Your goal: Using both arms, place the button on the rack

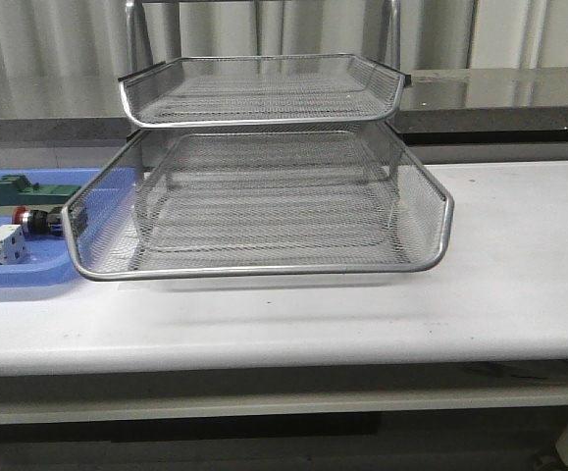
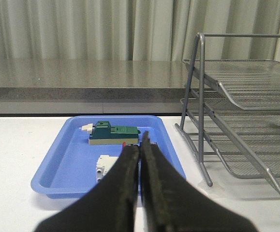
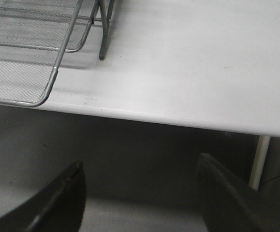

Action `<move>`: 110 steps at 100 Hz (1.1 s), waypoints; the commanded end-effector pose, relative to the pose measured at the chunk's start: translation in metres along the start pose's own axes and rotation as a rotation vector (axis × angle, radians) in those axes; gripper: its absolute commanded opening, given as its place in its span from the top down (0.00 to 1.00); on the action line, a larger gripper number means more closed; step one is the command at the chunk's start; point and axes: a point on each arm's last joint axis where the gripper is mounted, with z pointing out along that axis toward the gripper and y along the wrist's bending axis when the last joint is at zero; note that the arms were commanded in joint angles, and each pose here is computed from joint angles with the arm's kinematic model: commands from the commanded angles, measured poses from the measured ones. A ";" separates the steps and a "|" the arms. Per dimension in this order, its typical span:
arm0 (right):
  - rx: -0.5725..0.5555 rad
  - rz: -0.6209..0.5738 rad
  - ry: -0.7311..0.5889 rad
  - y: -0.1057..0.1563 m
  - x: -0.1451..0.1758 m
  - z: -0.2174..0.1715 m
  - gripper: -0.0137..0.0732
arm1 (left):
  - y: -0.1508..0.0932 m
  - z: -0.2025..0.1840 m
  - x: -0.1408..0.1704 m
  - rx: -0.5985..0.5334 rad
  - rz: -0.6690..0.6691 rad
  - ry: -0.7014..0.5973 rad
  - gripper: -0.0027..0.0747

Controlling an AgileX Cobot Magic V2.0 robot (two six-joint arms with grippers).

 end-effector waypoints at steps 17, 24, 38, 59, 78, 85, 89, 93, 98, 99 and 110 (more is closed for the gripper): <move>0.015 0.003 -0.052 -0.001 -0.007 -0.008 0.65 | 0.000 -0.001 0.006 0.001 -0.015 -0.068 0.96; 0.015 0.003 -0.052 -0.001 -0.007 -0.008 0.76 | 0.000 -0.001 0.006 0.001 -0.015 -0.068 0.96; 0.014 0.003 -0.052 -0.001 -0.007 -0.008 0.93 | 0.000 -0.001 0.006 0.001 -0.015 -0.068 0.96; 0.010 0.006 -0.053 0.000 -0.007 -0.008 0.92 | 0.000 -0.001 0.006 0.001 -0.015 -0.068 0.96; 0.010 0.006 -0.053 0.000 -0.007 -0.008 0.92 | 0.000 -0.001 0.006 0.001 -0.015 -0.074 0.96; 0.010 0.006 -0.053 0.000 -0.007 -0.008 0.92 | 0.000 -0.001 0.006 0.001 -0.015 -0.074 0.96; 0.010 0.006 -0.053 0.000 -0.007 -0.008 0.92 | 0.000 -0.001 0.006 0.001 -0.015 -0.074 0.96; 0.010 0.006 -0.053 0.000 -0.007 -0.008 0.92 | 0.000 -0.001 0.006 0.001 -0.015 -0.077 0.96; 0.010 0.006 -0.053 0.000 -0.007 -0.008 0.92 | 0.000 -0.001 0.005 0.002 -0.015 -0.085 0.96; 0.010 0.006 -0.053 0.000 -0.007 -0.008 0.92 | 0.000 -0.002 0.004 0.003 -0.015 -0.090 0.96; 0.010 0.006 -0.053 0.000 -0.007 -0.008 0.92 | 0.000 -0.002 -0.002 0.009 -0.015 -0.156 0.96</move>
